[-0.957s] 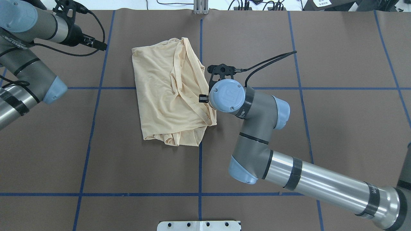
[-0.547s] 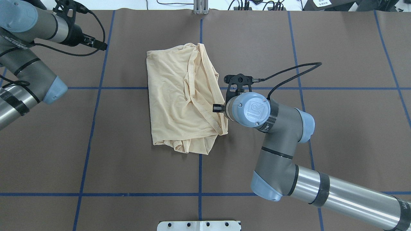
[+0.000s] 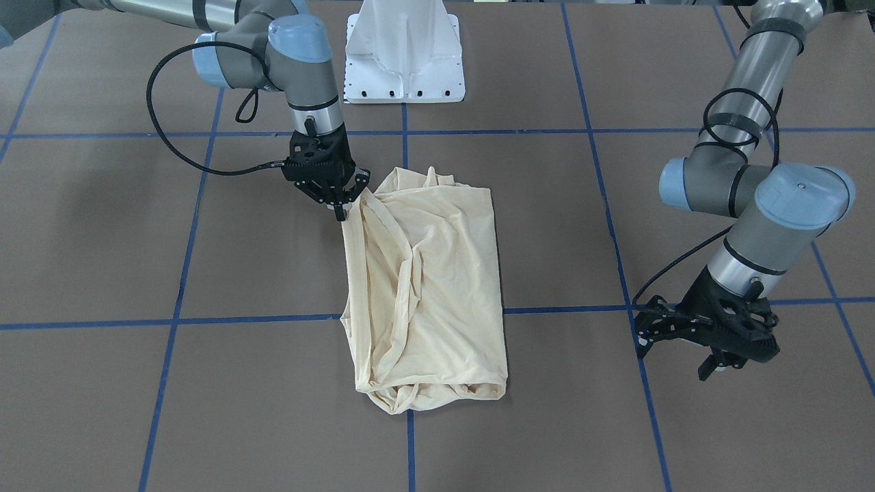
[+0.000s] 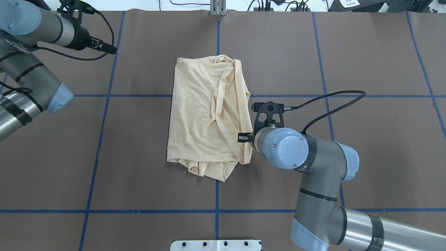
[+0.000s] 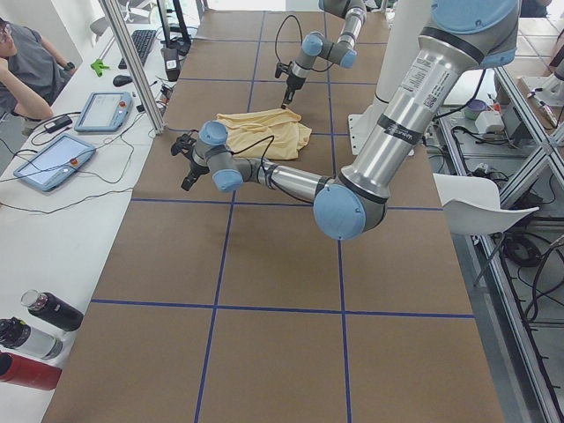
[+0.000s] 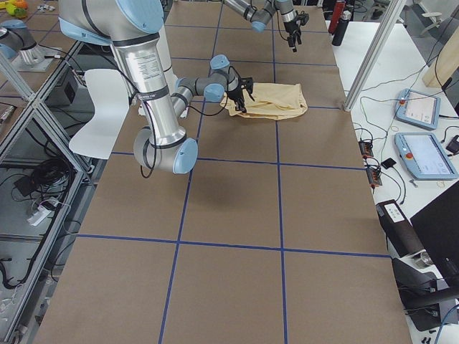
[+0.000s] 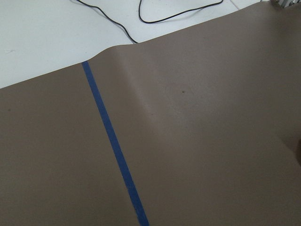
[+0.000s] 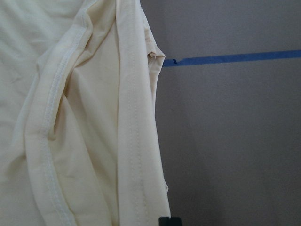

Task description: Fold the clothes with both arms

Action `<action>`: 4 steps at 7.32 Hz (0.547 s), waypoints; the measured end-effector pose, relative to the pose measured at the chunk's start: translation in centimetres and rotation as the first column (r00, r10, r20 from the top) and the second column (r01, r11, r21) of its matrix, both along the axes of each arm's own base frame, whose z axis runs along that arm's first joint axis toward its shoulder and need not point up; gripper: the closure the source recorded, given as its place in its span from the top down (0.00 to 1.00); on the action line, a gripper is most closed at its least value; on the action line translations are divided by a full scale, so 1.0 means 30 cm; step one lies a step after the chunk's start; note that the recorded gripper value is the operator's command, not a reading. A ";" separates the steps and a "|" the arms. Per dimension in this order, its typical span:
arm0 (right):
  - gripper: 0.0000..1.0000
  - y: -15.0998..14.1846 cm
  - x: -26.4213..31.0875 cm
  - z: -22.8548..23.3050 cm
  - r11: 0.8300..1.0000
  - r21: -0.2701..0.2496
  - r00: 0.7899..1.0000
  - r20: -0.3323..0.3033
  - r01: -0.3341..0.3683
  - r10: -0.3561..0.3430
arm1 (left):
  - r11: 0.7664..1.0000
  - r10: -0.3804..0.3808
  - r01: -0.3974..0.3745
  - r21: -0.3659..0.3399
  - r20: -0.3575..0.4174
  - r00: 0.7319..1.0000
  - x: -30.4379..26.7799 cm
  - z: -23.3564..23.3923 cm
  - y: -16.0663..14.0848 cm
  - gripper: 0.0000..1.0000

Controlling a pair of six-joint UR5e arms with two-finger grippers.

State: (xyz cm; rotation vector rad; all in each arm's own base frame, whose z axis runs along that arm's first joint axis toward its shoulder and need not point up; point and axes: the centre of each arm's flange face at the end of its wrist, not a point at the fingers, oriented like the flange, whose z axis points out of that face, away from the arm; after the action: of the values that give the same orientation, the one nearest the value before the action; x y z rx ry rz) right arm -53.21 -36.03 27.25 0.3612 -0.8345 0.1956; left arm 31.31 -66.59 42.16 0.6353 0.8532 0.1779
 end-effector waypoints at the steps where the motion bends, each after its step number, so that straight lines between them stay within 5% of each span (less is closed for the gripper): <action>1: 0.99 0.034 0.005 0.004 1.000 -0.002 1.000 -0.008 0.014 -0.014 | 1.000 0.000 0.000 -0.001 0.000 1.000 0.001 0.000 0.000 1.00; 4: 1.00 -0.010 0.005 -0.049 0.999 0.031 1.000 -0.019 0.013 -0.013 | 1.000 0.001 -0.001 -0.001 -0.001 1.000 0.003 0.000 0.001 1.00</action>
State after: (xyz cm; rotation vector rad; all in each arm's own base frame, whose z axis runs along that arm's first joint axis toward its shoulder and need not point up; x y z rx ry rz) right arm -53.05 -36.32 25.77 0.3864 -0.8220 0.1670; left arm 31.41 -66.54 42.17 0.6338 0.8541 0.1776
